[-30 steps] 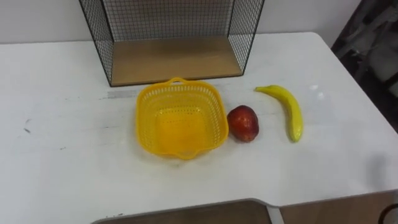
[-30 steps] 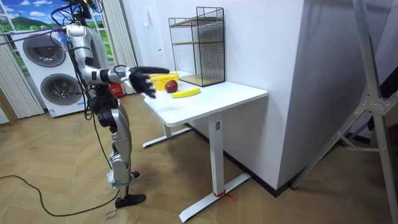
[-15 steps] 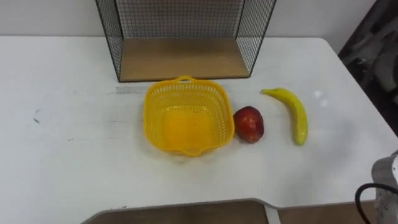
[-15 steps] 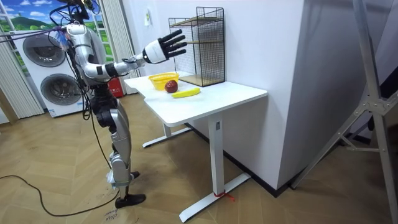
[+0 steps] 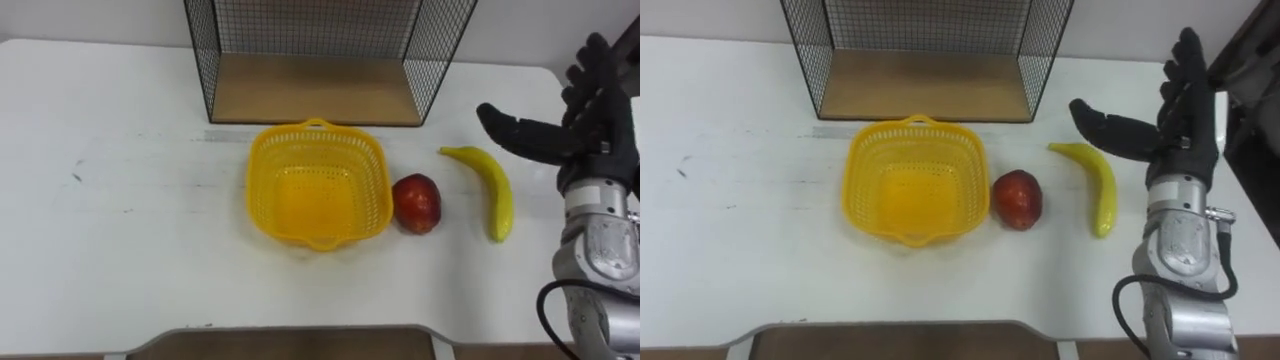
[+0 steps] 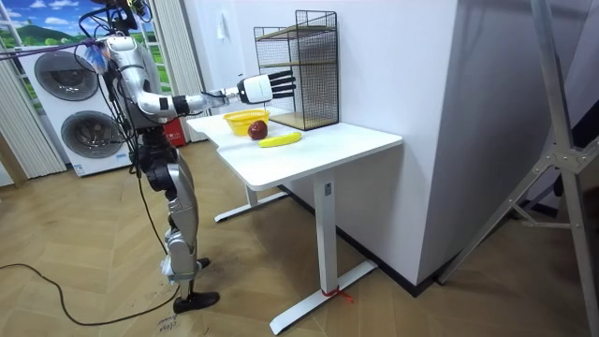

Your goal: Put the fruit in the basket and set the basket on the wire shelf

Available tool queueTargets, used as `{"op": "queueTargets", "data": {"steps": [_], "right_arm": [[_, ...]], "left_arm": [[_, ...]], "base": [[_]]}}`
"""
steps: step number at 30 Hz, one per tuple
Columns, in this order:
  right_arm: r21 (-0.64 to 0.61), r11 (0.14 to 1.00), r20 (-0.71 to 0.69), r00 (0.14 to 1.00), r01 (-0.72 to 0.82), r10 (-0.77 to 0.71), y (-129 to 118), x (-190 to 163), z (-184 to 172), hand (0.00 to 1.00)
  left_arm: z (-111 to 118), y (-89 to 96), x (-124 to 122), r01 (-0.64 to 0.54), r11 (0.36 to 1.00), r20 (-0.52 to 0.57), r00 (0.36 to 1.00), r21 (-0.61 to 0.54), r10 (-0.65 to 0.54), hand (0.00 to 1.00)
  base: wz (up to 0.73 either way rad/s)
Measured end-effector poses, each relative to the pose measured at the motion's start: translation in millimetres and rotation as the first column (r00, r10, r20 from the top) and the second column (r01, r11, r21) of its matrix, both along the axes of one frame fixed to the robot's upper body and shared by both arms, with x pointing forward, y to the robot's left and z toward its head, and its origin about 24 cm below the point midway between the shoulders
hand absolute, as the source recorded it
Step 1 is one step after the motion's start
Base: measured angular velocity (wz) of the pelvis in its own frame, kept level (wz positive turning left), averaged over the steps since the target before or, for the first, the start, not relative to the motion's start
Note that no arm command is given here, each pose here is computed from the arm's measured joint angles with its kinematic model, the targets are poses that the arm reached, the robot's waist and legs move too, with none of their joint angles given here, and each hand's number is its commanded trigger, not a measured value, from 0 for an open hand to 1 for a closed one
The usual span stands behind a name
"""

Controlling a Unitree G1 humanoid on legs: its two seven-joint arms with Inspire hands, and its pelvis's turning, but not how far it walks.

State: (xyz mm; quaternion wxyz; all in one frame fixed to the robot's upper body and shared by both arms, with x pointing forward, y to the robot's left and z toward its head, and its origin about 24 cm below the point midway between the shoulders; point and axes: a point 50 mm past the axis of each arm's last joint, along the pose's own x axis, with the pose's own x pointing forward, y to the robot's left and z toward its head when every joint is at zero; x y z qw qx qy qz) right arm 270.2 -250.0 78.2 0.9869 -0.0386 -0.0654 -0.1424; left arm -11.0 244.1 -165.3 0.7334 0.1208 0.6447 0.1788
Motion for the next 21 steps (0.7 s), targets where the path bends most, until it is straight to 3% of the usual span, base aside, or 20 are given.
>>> {"op": "queueTargets", "data": {"steps": [21], "right_arm": [[-0.109, 0.972, -0.034, 0.978, -0.209, 0.207, 18, 8, 4, 0.00]], "left_arm": [[1, 3.5, 1, 0.040, 0.998, -0.007, 0.999, -0.040, -0.041, 0.00]], "base": [[0.01]]}}
